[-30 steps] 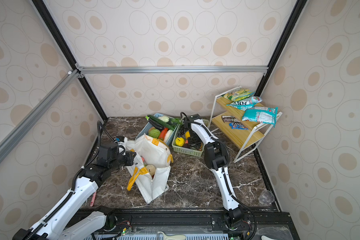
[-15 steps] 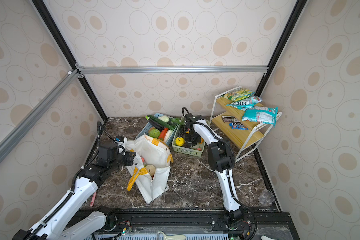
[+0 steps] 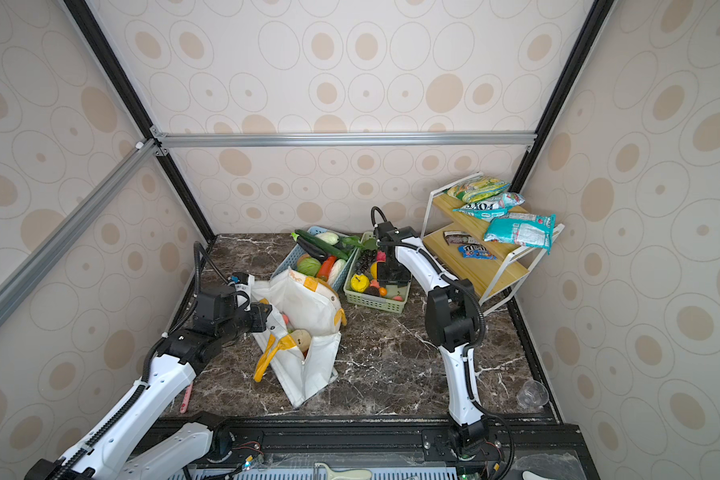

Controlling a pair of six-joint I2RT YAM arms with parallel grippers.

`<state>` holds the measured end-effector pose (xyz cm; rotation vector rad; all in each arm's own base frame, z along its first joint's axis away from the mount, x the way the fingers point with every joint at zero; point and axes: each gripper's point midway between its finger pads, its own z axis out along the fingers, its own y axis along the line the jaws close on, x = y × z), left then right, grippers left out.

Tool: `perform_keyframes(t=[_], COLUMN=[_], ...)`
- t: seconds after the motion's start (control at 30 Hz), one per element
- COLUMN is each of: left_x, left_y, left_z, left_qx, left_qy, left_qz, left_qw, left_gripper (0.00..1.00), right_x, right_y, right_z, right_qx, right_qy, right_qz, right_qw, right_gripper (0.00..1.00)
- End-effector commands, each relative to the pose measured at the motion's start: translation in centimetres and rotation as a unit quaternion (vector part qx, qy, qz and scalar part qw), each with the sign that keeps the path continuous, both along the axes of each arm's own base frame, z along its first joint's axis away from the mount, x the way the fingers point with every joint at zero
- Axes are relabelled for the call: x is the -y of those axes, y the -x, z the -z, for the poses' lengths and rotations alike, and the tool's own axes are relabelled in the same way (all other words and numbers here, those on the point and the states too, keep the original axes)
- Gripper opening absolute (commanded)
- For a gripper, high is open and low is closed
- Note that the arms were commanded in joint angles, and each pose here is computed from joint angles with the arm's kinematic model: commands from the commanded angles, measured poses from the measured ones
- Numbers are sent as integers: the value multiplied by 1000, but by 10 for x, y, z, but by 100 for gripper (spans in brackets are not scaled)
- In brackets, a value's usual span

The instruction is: Place the food into the grocery bag and tie it

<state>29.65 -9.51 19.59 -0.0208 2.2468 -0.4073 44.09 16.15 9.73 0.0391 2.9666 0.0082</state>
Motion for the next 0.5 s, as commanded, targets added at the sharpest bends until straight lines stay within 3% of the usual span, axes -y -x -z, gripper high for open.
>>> perform_keyframes(t=[0.0, 0.47], left_x=[-3, -7], left_y=[-5, -2], left_z=[-12, -15], left_qx=[22, 21], left_qy=[-5, -11], left_qz=[0, -7], left_qw=[1000, 1000], left_gripper=[0, 0], right_x=[-4, -16], right_y=[-14, -30], right_z=[-9, 32], right_qx=[38, 32], right_qy=[-12, -32], right_qz=[-3, 10], right_qw=[999, 999], right_gripper=[49, 47])
